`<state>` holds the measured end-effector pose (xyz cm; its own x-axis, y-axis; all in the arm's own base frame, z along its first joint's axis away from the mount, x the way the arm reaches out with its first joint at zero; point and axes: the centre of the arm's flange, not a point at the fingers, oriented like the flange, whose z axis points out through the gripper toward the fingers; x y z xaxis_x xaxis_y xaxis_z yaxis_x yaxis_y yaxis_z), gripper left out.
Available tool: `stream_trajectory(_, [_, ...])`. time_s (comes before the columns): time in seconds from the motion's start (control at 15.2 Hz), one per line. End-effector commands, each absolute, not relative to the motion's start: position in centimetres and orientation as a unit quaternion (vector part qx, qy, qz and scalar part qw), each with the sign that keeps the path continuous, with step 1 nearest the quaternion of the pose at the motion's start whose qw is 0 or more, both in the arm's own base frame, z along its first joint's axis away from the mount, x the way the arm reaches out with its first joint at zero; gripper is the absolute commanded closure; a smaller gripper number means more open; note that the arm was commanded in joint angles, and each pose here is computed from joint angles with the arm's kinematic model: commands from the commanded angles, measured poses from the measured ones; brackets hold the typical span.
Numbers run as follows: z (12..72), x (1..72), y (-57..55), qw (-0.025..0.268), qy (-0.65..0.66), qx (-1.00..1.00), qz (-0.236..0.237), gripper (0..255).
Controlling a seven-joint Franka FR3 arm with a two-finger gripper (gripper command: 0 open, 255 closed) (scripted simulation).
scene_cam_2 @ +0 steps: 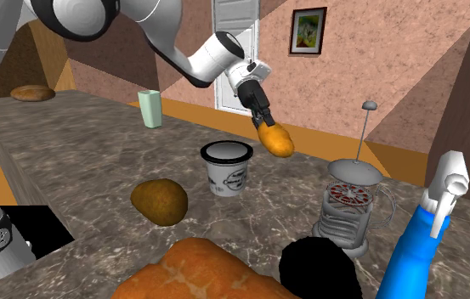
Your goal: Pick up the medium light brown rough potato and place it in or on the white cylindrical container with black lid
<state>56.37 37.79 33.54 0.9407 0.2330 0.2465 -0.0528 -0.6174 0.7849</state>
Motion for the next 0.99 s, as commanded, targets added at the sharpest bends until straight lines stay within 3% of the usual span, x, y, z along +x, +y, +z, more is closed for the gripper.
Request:
stream_trajectory(0.0, [34.6, 56.3, 37.7, 0.434, 0.051, 0.884, 0.164, 255])
stream_trajectory(0.92, [42.0, 56.3, 37.7, 0.434, 0.051, 0.884, 0.164, 255])
